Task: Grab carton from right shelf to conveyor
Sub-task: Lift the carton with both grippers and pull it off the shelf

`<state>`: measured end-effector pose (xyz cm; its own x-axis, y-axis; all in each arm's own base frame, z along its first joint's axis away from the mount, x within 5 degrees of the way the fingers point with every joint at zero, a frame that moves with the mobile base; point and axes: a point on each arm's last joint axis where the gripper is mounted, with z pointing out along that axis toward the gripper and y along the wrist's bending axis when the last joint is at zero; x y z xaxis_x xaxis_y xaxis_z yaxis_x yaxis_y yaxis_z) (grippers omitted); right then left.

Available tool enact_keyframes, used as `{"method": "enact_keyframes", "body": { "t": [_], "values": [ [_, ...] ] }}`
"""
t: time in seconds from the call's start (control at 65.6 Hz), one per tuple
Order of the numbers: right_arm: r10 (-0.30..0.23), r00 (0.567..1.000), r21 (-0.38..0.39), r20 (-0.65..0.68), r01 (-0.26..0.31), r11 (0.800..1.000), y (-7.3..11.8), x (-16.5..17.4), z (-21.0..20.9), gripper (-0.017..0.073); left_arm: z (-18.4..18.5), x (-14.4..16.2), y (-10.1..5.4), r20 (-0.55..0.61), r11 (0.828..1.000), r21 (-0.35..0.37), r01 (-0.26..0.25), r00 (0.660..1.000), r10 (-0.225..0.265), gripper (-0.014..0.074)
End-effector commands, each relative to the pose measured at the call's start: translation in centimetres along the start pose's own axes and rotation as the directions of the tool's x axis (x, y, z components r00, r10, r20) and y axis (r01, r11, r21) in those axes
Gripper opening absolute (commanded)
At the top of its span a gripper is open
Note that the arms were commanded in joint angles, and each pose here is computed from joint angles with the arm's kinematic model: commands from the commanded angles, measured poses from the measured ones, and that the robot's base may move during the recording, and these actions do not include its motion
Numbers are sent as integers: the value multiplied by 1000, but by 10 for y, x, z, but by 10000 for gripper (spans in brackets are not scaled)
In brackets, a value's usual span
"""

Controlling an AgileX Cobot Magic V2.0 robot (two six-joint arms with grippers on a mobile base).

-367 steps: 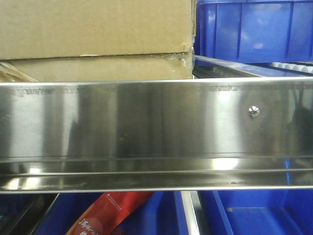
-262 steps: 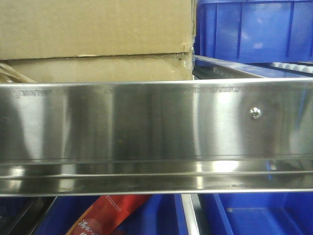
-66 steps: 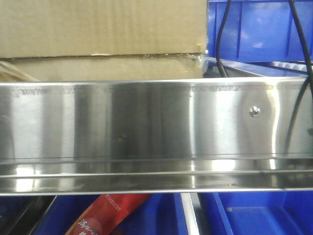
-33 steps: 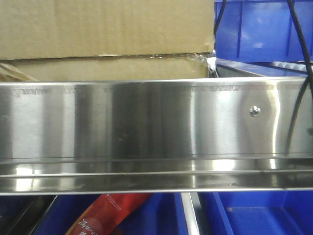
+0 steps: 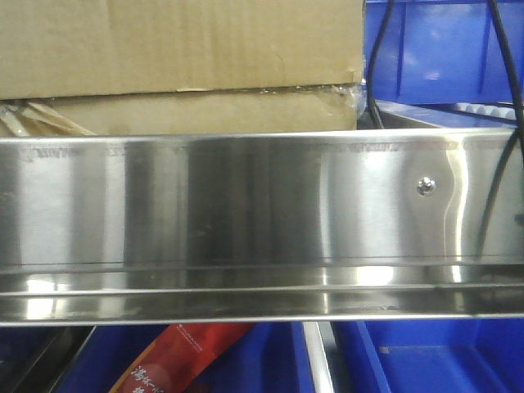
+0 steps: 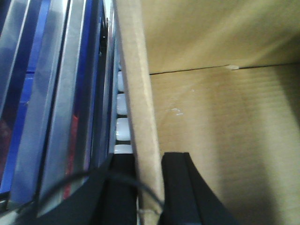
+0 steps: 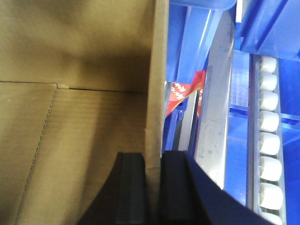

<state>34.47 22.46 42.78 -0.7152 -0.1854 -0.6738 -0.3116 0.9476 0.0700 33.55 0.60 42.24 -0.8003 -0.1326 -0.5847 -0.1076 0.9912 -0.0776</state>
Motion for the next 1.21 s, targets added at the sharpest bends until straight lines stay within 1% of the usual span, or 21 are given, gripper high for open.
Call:
{"method": "enact_keyframes", "body": {
  "t": [0.0,0.092,0.183,0.366,0.381,0.412,0.488,0.549,0.595,0.702,0.869,0.961,1.19],
  "values": [
    [-3,999,34,46,2,999,-7,-5,-6,-67,-5,-3,1,25,1000,-5,3,1000,-3,-19],
    [-2,998,31,56,0,1000,-8,-6,-12,-67,-12,-7,0,51,1000,1,2,999,-2,-20],
    [3,997,24,83,-5,1000,-9,-7,-25,-67,-28,-13,-8,107,1000,20,-15,994,13,-20],
    [15,988,5,153,-16,1000,-14,-9,-63,-67,-63,-17,-35,215,994,77,-80,975,62,-20],
    [16,988,4,156,-17,1000,-15,-9,-65,-67,-65,-16,-39,219,993,88,-84,974,63,-20],
    [19,985,-1,173,-19,1000,-16,-9,-74,-67,-68,-15,-42,226,993,86,-83,972,61,-20],
    [23,978,-10,206,-22,1000,-19,-8,-92,-67,-74,-11,-56,238,990,95,-108,968,83,-20],
    [17,974,-12,227,-14,1000,-21,-6,-106,-67,-77,-7,-66,242,987,105,-120,966,91,-20],
    [6,972,-6,236,-5,1000,-24,-3,-114,-67,-79,-4,-75,245,985,114,-128,965,97,-20],
    [-15,972,37,235,6,999,-31,6,-124,-67,-81,0,-87,249,984,118,-137,963,104,-20],
    [-51,979,118,199,28,993,-43,26,-129,-67,-88,5,-96,252,977,160,-143,963,100,-20],
    [-62,980,143,190,35,989,-48,33,-133,-67,-90,6,-99,254,974,169,-154,961,108,-20],
    [-67,983,151,172,41,988,-49,38,-130,-67,-91,7,-100,254,973,171,-157,961,110,-20]
  ]
}}
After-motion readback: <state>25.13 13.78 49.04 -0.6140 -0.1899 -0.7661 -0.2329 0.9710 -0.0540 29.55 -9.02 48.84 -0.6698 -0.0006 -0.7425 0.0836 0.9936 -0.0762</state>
